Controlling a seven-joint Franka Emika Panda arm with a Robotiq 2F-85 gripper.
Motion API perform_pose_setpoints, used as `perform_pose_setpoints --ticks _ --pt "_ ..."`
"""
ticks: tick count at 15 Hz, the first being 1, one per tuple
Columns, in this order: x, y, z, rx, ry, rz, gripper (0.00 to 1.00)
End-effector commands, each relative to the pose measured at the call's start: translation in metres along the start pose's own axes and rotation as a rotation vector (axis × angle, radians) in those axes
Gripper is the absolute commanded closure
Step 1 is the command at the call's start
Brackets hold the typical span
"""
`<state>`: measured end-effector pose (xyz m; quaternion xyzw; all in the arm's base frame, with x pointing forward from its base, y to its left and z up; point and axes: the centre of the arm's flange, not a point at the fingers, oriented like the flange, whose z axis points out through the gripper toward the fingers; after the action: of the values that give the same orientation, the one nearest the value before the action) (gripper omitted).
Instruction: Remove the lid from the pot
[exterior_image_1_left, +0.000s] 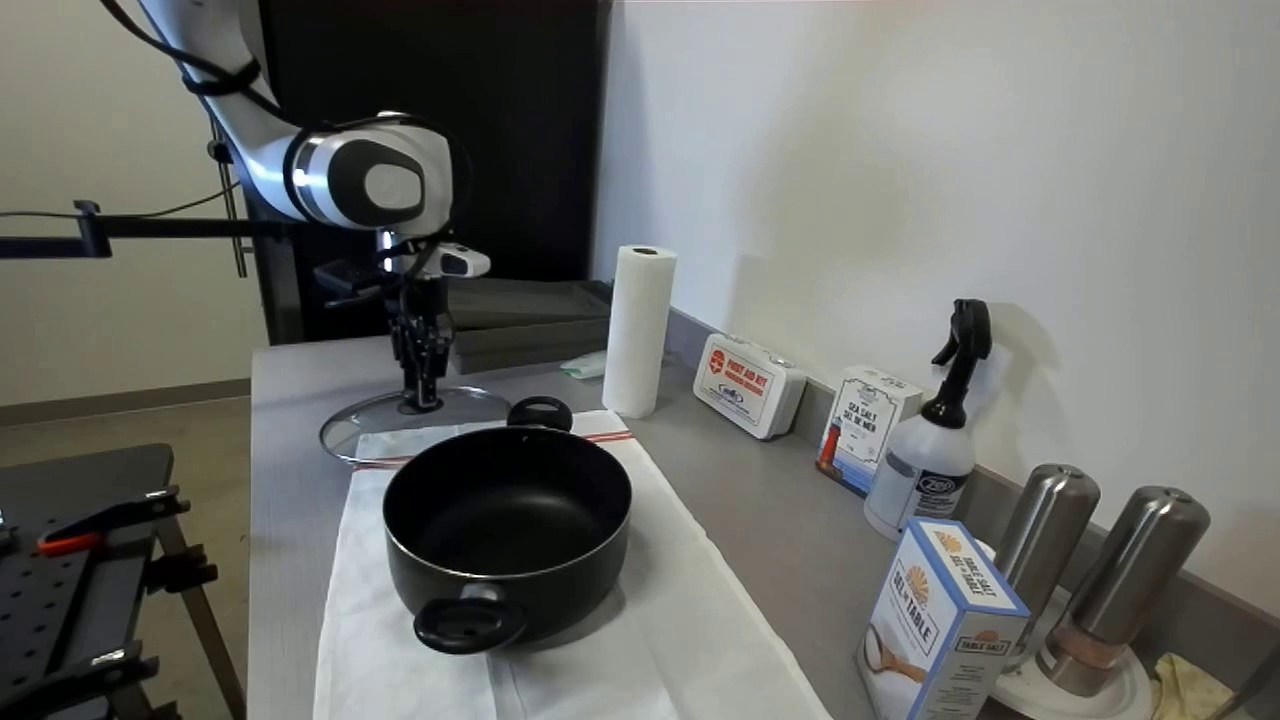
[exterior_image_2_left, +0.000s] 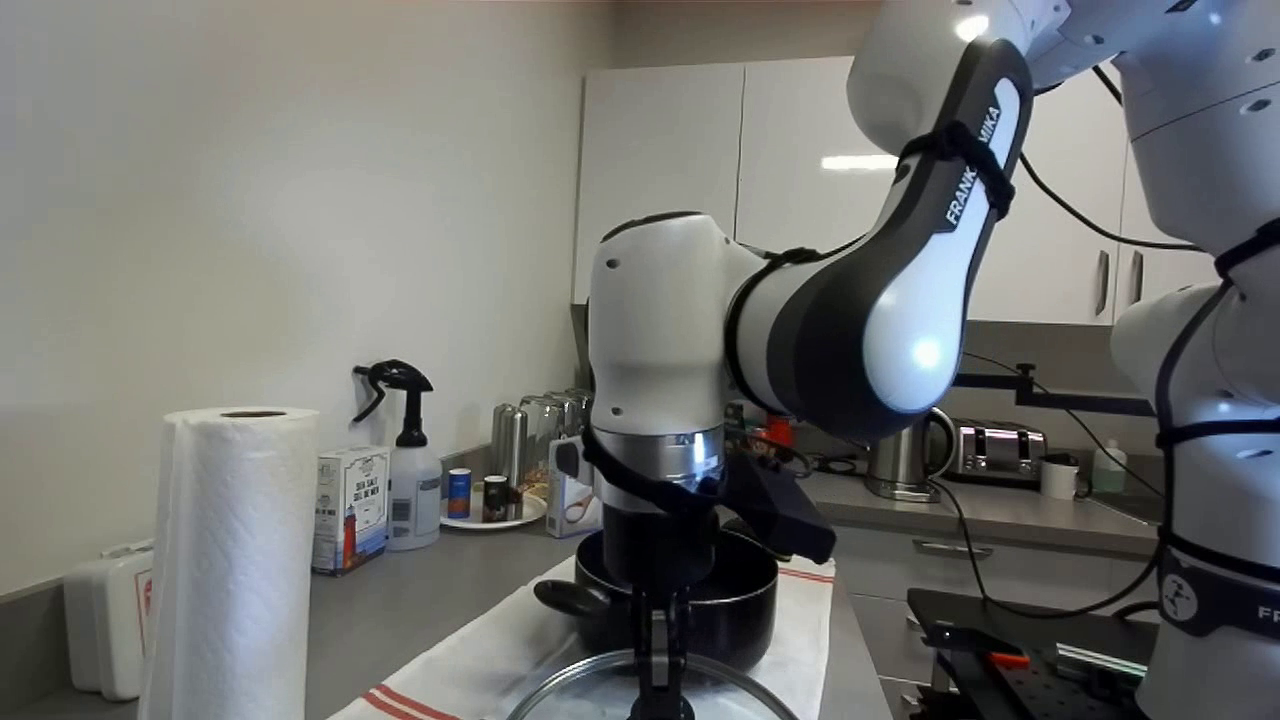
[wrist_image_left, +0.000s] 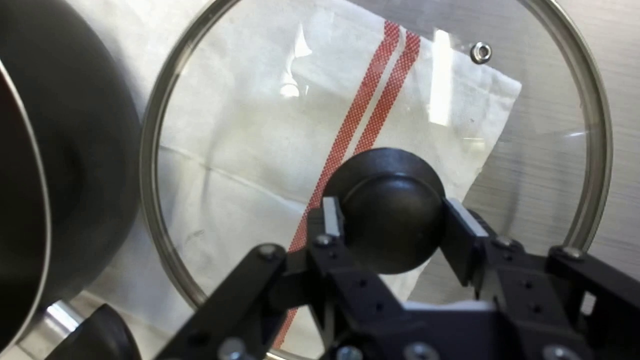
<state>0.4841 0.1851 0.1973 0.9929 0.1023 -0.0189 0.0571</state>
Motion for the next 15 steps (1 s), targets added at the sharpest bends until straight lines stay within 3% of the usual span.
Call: perform_pose_setpoints --ticks 1,15 --pt "0.021 0.008 0.006 0.029 0.028 0.015 0.75" --pt "0.031 0.035 0.018 0.132 0.017 0.081 0.75"
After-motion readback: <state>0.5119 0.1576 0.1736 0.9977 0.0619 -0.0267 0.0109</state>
